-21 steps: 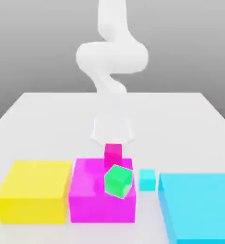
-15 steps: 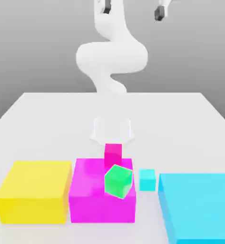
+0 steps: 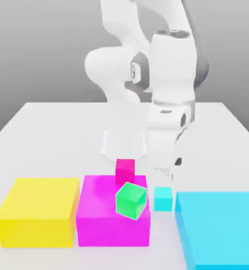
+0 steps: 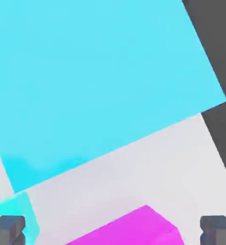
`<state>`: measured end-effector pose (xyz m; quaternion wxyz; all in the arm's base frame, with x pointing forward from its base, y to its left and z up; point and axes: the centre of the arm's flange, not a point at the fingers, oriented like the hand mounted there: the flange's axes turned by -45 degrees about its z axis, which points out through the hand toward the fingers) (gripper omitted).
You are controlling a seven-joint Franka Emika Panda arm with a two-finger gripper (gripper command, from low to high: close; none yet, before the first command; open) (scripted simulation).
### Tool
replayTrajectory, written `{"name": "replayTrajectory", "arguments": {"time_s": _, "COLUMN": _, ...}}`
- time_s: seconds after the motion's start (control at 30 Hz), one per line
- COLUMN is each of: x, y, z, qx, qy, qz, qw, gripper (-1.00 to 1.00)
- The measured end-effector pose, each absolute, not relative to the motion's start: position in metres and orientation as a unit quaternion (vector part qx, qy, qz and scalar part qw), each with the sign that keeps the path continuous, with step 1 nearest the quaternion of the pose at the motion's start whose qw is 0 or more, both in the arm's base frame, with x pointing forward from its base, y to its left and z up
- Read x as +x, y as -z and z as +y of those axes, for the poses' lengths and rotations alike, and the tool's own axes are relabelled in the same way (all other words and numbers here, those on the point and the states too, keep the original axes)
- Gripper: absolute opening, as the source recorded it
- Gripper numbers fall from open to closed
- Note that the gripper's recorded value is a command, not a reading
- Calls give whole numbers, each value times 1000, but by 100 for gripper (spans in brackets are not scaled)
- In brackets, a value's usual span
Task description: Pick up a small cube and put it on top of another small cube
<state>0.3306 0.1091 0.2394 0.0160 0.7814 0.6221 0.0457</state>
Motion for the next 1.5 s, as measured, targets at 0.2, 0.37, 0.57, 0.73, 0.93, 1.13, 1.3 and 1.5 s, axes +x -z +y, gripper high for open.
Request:
{"name": "replayTrajectory", "arguments": {"time_s": 0.2, "x": 291, "y": -175, "z": 111, "qx": 721, "qy": -1, "qz": 693, "qw": 0, "gripper": 0}}
{"name": "replayTrajectory", "arguments": {"time_s": 0.37, "x": 290, "y": -138, "z": 110, "qx": 720, "qy": 0, "qz": 694, "qw": 0, "gripper": 0}}
{"name": "replayTrajectory", "arguments": {"time_s": 0.57, "x": 289, "y": -130, "z": 109, "qx": 720, "qy": 1, "qz": 694, "qw": 0, "gripper": -100}}
{"name": "replayTrajectory", "arguments": {"time_s": 0.73, "x": 290, "y": -146, "z": 110, "qx": 720, "qy": 1, "qz": 694, "qw": -1, "gripper": -100}}
{"name": "replayTrajectory", "arguments": {"time_s": 0.93, "x": 289, "y": -189, "z": 113, "qx": 717, "qy": 1, "qz": 697, "qw": 0, "gripper": -100}}
{"name": "replayTrajectory", "arguments": {"time_s": 1.13, "x": 307, "y": -242, "z": 98, "qx": 768, "qy": 0, "qz": 640, "qw": 6, "gripper": -100}}
{"name": "replayTrajectory", "arguments": {"time_s": 1.3, "x": 314, "y": -289, "z": 64, "qx": 826, "qy": -2, "qz": 563, "qw": 13, "gripper": -100}}
{"name": "replayTrajectory", "arguments": {"time_s": 1.5, "x": 305, "y": -341, "z": 14, "qx": 891, "qy": -4, "qz": 453, "qw": 17, "gripper": -100}}
